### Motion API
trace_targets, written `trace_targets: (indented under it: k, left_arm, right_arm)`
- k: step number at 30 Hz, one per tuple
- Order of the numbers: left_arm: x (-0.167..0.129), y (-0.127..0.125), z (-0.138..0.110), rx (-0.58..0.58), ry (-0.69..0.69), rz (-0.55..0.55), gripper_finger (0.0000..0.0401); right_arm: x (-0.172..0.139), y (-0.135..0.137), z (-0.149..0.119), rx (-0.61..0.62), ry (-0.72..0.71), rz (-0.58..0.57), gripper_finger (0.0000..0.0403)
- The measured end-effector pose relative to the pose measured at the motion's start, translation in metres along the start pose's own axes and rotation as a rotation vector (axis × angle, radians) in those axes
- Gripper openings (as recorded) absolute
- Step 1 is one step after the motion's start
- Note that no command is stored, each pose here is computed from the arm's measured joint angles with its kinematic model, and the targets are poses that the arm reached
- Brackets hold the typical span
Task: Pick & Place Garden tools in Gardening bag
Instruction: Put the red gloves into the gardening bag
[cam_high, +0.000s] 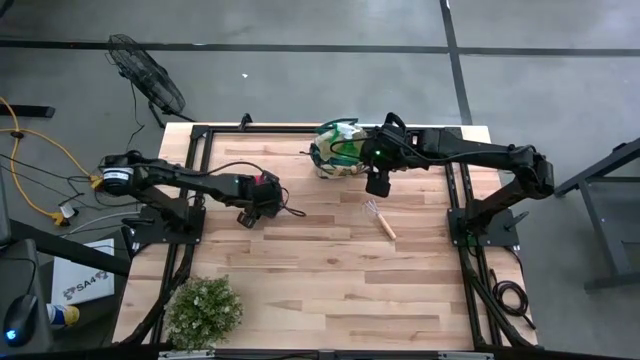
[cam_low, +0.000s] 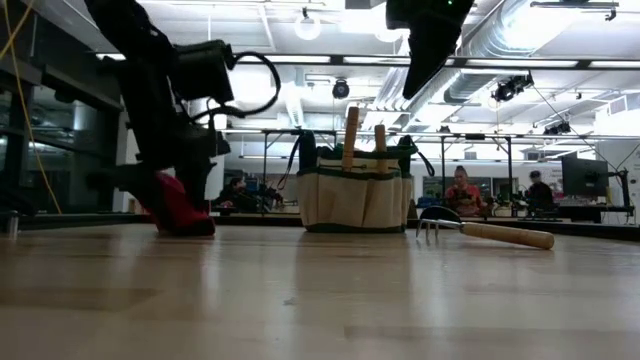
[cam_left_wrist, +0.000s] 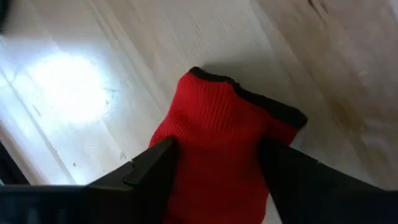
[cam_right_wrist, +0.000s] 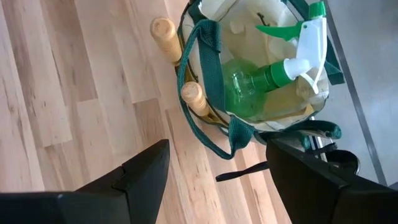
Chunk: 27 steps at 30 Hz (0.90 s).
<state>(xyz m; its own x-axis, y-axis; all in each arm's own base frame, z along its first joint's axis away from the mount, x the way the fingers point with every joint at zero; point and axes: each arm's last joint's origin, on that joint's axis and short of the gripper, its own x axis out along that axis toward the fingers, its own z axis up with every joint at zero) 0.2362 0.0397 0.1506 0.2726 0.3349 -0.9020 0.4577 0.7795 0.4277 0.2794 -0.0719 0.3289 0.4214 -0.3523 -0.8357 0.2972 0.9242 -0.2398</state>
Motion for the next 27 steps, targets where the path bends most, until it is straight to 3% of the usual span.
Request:
trace_targets:
  k: [6, 11, 18, 27]
  left_arm:
    - [0.011, -0.002, 0.003, 0.009, 0.033, -0.009, 0.0132]
    - [0.01, -0.001, 0.003, -0.053, 0.015, -0.004, 0.0037]
    - [0.003, 0.008, 0.011, -0.2, -0.124, 0.063, 0.0031]
    - [-0.043, 0.04, 0.024, -0.343, -0.478, 0.369, 0.0031]
  right_arm:
    - [0.0, 0.0, -0.001, 0.003, 0.011, 0.0, 0.0259]
    - [0.0, 0.0, -0.001, 0.006, 0.013, 0.001, 0.0258]
    - [0.0, 0.0, -0.001, 0.026, 0.014, 0.0, 0.0258]
    - [0.0, 0.0, -0.001, 0.03, 0.01, -0.002, 0.0258]
